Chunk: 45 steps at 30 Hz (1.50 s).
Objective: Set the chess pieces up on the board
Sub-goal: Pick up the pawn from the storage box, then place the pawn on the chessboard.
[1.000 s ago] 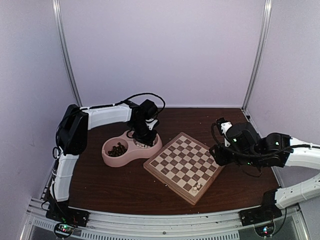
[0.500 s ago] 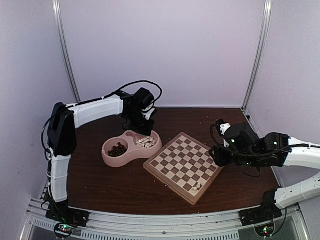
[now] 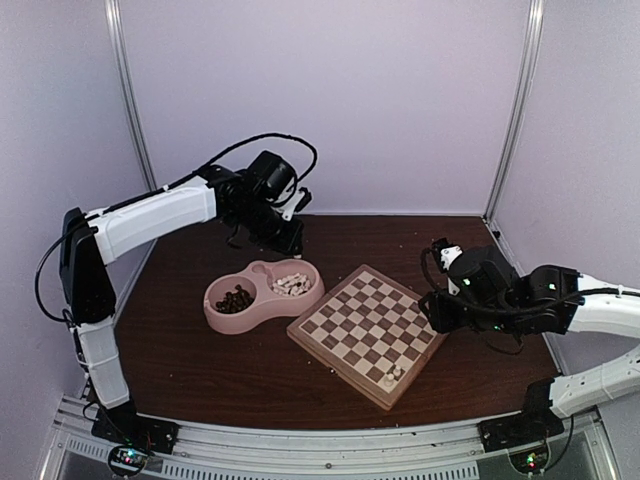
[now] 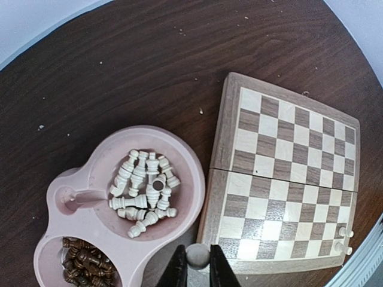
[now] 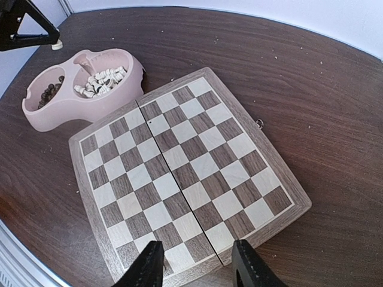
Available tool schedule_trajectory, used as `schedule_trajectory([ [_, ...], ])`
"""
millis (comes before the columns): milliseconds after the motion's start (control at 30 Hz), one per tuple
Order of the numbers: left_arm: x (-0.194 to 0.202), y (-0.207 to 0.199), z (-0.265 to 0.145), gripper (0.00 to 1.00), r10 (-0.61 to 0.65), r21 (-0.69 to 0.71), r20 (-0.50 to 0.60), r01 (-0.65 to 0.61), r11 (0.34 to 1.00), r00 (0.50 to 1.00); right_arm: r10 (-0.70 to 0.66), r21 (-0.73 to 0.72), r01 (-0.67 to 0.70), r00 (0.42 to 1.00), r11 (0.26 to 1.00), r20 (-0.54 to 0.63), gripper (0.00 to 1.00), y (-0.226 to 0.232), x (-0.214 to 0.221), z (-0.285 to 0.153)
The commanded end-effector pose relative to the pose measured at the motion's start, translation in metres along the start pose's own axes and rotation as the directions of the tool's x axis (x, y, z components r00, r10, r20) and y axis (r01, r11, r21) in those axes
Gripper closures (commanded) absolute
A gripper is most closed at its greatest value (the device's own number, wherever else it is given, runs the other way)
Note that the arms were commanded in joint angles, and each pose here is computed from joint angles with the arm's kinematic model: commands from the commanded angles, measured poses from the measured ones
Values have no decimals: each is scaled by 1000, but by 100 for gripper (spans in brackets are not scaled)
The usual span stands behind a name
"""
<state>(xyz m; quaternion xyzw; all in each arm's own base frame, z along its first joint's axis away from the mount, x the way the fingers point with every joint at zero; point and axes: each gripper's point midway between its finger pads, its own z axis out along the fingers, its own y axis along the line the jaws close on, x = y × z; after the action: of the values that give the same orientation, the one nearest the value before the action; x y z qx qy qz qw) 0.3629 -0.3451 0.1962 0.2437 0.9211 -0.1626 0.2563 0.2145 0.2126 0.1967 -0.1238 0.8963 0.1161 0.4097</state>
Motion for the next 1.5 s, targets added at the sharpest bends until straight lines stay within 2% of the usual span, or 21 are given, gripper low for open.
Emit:
schedule_trajectory([
  [0, -4, -34, -12, 86, 27, 79, 55, -31, 996, 998, 15, 13, -15, 999, 1000, 38, 59, -6, -7, -4],
  [200, 8, -71, -9, 86, 82, 130, 85, -92, 987, 993, 19, 3, -19, 998, 1000, 53, 59, -4, -11, -5],
  [533, 37, -103, 16, 86, 84, 226, 62, -96, 969, 994, 27, 5, -27, 998, 1000, 62, 59, -5, -12, -4],
  [967, 65, -101, 54, 86, 73, 229, -4, -70, 971, 997, 28, 4, -28, 998, 1000, 58, 60, -2, -12, -1],
  [1467, 108, -57, 92, 86, 43, 49, 6, -44, 998, 999, 35, -3, -35, 998, 999, 44, 60, -2, -5, 1],
])
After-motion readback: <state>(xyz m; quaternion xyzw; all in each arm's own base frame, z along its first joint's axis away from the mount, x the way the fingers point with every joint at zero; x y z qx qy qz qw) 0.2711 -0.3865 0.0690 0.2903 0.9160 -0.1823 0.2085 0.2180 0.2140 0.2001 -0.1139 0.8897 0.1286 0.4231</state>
